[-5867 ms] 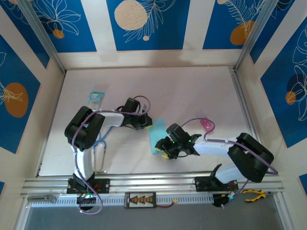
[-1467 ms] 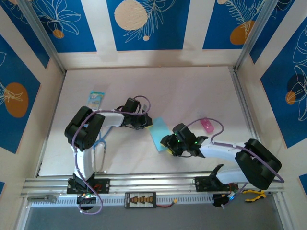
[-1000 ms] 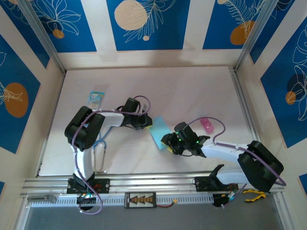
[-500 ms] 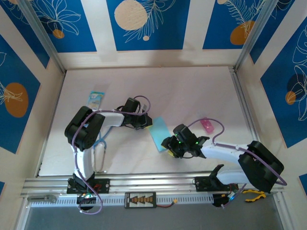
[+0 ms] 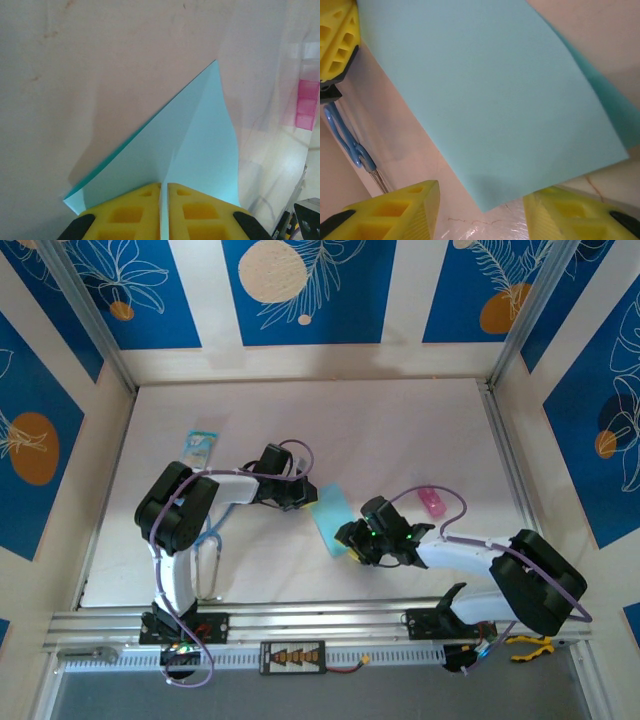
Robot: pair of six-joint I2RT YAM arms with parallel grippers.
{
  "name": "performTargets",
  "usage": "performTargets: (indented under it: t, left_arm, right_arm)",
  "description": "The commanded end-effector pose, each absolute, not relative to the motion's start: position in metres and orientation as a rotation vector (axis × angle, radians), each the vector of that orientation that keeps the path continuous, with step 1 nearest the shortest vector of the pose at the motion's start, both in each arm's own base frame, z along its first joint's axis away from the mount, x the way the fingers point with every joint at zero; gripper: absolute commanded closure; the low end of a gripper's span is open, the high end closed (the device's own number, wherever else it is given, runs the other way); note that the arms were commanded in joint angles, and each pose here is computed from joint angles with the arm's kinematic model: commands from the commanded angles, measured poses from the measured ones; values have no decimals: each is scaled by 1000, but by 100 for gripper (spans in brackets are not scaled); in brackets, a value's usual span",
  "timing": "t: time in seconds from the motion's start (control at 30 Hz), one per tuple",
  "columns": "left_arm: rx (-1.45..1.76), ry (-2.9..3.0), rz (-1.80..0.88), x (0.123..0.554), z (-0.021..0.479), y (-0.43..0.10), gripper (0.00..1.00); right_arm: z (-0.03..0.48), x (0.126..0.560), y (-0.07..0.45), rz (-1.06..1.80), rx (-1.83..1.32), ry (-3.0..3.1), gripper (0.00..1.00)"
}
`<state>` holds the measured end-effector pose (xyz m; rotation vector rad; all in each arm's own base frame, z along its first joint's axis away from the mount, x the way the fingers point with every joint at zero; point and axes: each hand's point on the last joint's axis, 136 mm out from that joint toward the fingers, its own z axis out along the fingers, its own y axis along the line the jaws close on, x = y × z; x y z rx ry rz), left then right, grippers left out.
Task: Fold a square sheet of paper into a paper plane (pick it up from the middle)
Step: Fold the triangle a second time at the center of the table.
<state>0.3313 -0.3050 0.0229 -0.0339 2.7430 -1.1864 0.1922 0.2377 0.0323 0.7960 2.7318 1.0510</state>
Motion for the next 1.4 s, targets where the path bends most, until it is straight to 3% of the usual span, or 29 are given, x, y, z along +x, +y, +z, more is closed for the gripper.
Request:
performTargets:
  t: [0.0,0.33,0.67,1.03,1.23,1.37]
  left_arm:
    - [-91,2867,-1127,317,-4,-292,88]
    - [-94,2868,-1127,316,-4,-292,88]
    - [-91,2866,-1134,315,-3,-292,88]
    - [-81,2860,-1140,316,0,-293,88]
    - [-72,2853,-1146,316,5,-293,88]
    - [-38,2804,-1184,318,26,-297,82]
  right_arm:
    - [39,194,235,1063,804,2707,52]
    - [39,197,231,1074,796,2682,52]
    - [50,228,234,1148,629,2594,52]
    - [48,230,234,1220,454,2639,57]
    - [41,233,226,1221,451,2664,67]
    - [40,233,223,1230,469,2671,80]
